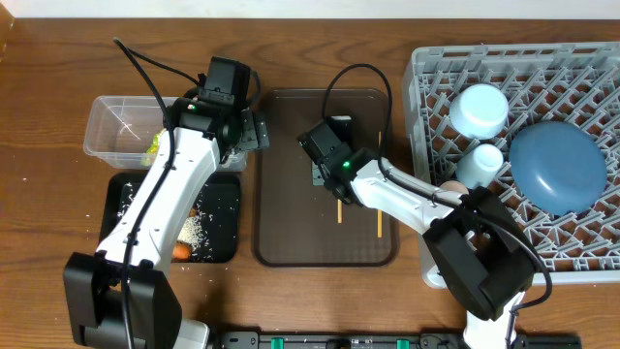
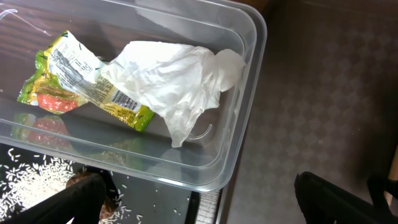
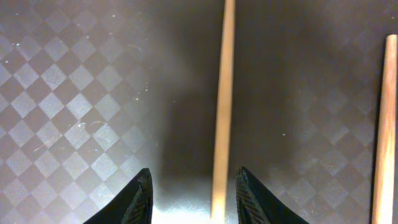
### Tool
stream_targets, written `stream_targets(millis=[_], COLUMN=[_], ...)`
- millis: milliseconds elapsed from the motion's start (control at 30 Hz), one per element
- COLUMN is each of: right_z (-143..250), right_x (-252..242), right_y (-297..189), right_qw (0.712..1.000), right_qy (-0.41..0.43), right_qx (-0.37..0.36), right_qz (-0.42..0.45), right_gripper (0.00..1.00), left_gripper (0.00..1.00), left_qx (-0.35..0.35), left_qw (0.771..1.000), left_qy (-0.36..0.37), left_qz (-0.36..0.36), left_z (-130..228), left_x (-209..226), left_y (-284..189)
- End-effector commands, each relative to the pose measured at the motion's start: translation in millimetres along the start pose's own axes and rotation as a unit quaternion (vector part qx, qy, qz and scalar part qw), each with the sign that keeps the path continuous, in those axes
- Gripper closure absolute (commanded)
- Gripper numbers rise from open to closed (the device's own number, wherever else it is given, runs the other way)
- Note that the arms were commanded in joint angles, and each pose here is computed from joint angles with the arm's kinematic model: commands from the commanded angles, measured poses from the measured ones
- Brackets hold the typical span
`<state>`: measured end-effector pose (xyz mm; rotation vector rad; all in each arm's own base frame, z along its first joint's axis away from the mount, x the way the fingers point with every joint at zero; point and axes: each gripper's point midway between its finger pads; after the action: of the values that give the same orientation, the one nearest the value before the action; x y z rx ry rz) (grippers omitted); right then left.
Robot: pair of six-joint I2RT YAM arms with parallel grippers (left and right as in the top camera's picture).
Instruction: Sort waste into correct bins and load items into the dishwasher rack
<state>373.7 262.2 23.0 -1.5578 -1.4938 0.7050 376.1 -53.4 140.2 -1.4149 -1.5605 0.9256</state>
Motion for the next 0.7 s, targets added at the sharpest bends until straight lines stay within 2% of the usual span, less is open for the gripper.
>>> stream_targets(millis=[0,333,433,533,667], right_z=[-3.6,11.7,11.2,10.8,11.2], right_x=[-1.2,-14.1,-18.8,-20.4,-20.1], right_y=[0.3,23.0,26.7,27.3,27.2], right_qw=[1.0,0.999,0.998,0.998,0.998], right_qy=[0.02,0.034,0.046,0.048,0.048], right_qx=[-0.011,0.009,0.014,0.017,0.018], right_qz=[0.009,0.036,0.039,0.039,0.039], right_gripper=[0.64,0.68,0.76,0.99,0.99], left_gripper=[0.02,0.02,0.02,0.02,0.02], left_qx=[0.008,0.008,0.008,0.008,0.008], left_qw=[1.0,1.0,1.0,1.0,1.0], left_qy=[0.007,0.007,0.007,0.007,0.007], left_qz=[-0.01,-0.01,-0.01,-0.01,-0.01], left_z=[3.3,3.2,3.3,3.3,3.3], left_x=[3.2,3.3,3.3,3.2,3.2], left_y=[5.3,5.3,5.3,5.3,5.3])
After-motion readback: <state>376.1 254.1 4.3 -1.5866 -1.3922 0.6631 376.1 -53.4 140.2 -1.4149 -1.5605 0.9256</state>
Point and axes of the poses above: each gripper's point midway between its finger pads, its own y axis out along the fingers, its own x axis along the line the jaws close on, z = x × y, and after that the axes turned 11 degrees about y, right-handed
